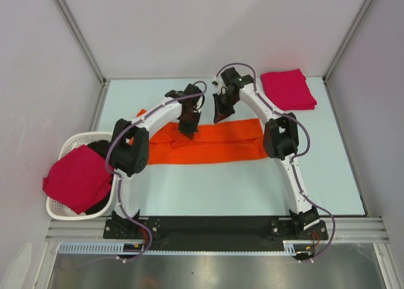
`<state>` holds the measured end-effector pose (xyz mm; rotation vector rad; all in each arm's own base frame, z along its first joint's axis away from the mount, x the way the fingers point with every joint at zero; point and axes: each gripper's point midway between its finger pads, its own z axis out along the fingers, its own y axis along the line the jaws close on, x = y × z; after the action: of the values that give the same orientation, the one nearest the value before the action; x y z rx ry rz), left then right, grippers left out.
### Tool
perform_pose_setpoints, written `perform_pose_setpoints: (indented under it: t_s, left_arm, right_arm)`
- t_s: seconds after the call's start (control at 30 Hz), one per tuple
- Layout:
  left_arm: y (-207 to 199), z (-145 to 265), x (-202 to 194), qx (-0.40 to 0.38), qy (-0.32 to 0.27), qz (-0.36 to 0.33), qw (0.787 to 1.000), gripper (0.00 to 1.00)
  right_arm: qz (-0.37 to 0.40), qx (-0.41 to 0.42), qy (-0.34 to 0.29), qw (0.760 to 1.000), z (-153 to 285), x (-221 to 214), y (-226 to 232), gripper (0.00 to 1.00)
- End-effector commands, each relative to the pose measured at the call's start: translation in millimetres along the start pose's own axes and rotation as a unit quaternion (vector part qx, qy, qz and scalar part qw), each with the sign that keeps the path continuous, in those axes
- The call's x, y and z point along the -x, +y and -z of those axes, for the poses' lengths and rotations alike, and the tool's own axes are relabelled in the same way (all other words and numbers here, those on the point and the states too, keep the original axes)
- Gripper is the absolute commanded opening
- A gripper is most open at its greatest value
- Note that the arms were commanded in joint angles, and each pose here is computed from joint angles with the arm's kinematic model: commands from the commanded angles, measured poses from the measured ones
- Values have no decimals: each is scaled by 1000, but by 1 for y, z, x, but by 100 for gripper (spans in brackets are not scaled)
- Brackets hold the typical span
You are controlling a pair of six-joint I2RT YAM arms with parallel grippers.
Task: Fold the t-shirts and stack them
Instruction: Fold the other side of the tshirt into a rectangle
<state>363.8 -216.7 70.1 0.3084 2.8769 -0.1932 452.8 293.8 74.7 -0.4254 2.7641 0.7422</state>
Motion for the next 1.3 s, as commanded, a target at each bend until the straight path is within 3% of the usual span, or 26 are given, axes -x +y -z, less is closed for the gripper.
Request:
perform_pose_setpoints:
  t_s: [0.0,0.47,0.73,0.97,1.27]
  left_arm:
    - [-1,-9,-25,-3,43,-3,999,0]
    - [40,9,-95,52,54,7,997,0]
    - [29,-14,-88,30,69,15,997,0]
    - [17,-5,-48,24,32,11,999,0]
    - [29,-37,-87,49,114,5,992,0]
  right_arm:
    - [0,28,0,1000,20,-2,24,0]
    - [-20,-7,40,999,21,-42,-11,0]
    - [-14,-16,35,999,2,-42,-20,0]
    - [0,13,13,1000,-12,-20,-4,0]
    - [-7,-44,59,997,-34,-54,-40,0]
